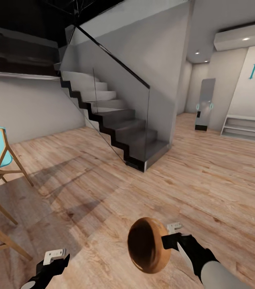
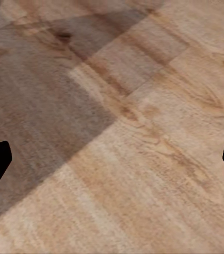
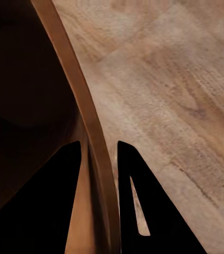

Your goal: Put the three can of soda from the living room inside the tash can in the kitchen.

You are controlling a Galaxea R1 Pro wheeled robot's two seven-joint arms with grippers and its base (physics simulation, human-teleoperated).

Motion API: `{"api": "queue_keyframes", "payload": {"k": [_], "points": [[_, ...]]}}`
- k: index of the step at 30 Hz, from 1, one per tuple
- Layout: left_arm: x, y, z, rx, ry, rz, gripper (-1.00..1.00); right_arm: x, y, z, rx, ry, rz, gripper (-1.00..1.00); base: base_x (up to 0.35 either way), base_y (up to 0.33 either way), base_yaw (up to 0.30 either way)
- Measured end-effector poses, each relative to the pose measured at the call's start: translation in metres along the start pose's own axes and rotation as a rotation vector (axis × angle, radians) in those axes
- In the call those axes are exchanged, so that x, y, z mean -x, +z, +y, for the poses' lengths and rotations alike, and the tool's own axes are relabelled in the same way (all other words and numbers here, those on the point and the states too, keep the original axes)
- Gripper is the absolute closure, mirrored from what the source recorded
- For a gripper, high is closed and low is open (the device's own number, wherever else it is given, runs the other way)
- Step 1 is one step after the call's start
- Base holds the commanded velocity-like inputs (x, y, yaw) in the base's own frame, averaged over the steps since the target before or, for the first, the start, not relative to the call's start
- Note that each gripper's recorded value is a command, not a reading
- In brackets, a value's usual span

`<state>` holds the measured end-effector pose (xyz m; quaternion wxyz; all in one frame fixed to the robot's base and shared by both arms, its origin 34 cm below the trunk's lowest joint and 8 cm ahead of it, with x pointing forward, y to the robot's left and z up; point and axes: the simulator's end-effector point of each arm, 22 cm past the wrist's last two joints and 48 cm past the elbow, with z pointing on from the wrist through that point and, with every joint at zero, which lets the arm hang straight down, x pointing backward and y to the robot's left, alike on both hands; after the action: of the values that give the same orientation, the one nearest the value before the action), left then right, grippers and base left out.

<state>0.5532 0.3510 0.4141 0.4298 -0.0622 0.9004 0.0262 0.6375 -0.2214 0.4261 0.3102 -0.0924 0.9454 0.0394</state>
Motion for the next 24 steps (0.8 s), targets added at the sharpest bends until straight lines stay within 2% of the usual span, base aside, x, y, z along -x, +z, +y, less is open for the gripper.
{"api": "queue_keyframes", "payload": {"k": [2, 5, 11, 14, 16, 24], "points": [[0.004, -0.002, 0.000, 0.000, 0.000, 0.001, -1.00, -0.005, -0.003, -0.011, -0.013, -0.014, 0.003, 1.00, 0.000, 0.000, 0.000], [0.010, -0.005, 0.000, 0.001, 0.001, 0.001, -1.00, -0.007, -0.008, -0.016, -0.001, -0.008, -0.018, 1.00, 0.000, 0.000, 0.000], [0.019, -0.011, 0.000, 0.001, 0.002, 0.007, -1.00, -0.003, -0.019, -0.016, 0.045, -0.018, -0.047, 1.00, 0.000, 0.000, 0.000], [0.013, -0.014, 0.001, 0.004, 0.003, 0.030, -1.00, 0.003, -0.024, -0.016, 0.049, -0.018, -0.092, 1.00, 0.000, 0.000, 0.000], [-0.003, -0.017, 0.005, 0.012, 0.003, 0.072, -1.00, 0.004, -0.028, -0.018, 0.050, -0.012, -0.129, 1.00, 0.000, 0.000, 0.000], [-0.006, -0.027, 0.007, 0.018, 0.007, 0.109, -1.00, -0.009, -0.042, -0.025, 0.042, -0.011, -0.137, 1.00, 0.000, 0.000, 0.000]]}}
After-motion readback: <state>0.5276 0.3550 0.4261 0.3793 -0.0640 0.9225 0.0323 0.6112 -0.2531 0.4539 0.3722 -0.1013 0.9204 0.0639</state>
